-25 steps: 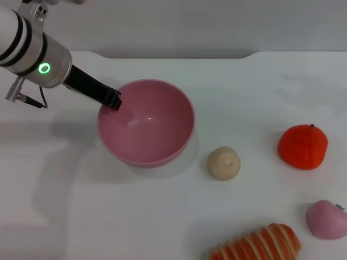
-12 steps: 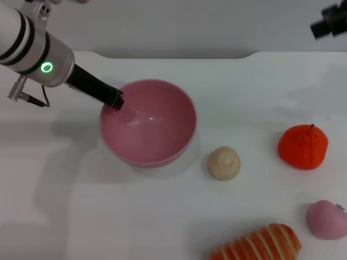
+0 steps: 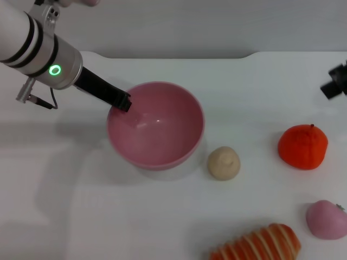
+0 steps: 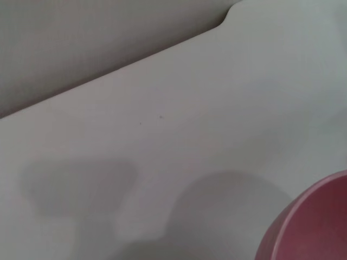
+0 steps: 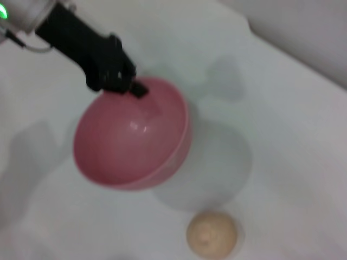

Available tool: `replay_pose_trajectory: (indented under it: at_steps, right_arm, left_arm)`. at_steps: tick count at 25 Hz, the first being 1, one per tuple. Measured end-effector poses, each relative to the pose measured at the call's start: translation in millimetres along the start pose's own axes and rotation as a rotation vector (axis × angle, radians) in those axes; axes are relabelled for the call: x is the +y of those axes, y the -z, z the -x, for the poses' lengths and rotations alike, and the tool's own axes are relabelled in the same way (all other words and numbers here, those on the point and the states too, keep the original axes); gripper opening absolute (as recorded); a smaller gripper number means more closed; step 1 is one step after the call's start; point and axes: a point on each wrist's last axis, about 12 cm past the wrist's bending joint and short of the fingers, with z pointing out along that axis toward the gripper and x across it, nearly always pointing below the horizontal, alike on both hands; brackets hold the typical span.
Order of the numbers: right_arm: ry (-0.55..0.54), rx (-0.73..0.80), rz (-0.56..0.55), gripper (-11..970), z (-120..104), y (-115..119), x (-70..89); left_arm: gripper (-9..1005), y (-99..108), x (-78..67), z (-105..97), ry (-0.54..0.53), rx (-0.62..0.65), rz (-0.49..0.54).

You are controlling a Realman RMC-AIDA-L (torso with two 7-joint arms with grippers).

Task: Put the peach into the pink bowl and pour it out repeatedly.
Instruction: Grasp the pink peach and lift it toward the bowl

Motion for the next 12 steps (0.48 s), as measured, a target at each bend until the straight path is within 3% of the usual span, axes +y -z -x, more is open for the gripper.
replay_pose_trajectory:
  at_steps: [12]
  right_arm:
    - [-0.066, 0.037, -0.015, 491, -24.5, -15.3, -9.9]
  left_arm:
    - [42, -9.3, -7.0, 1.4, -0.010, -0.002, -0.023]
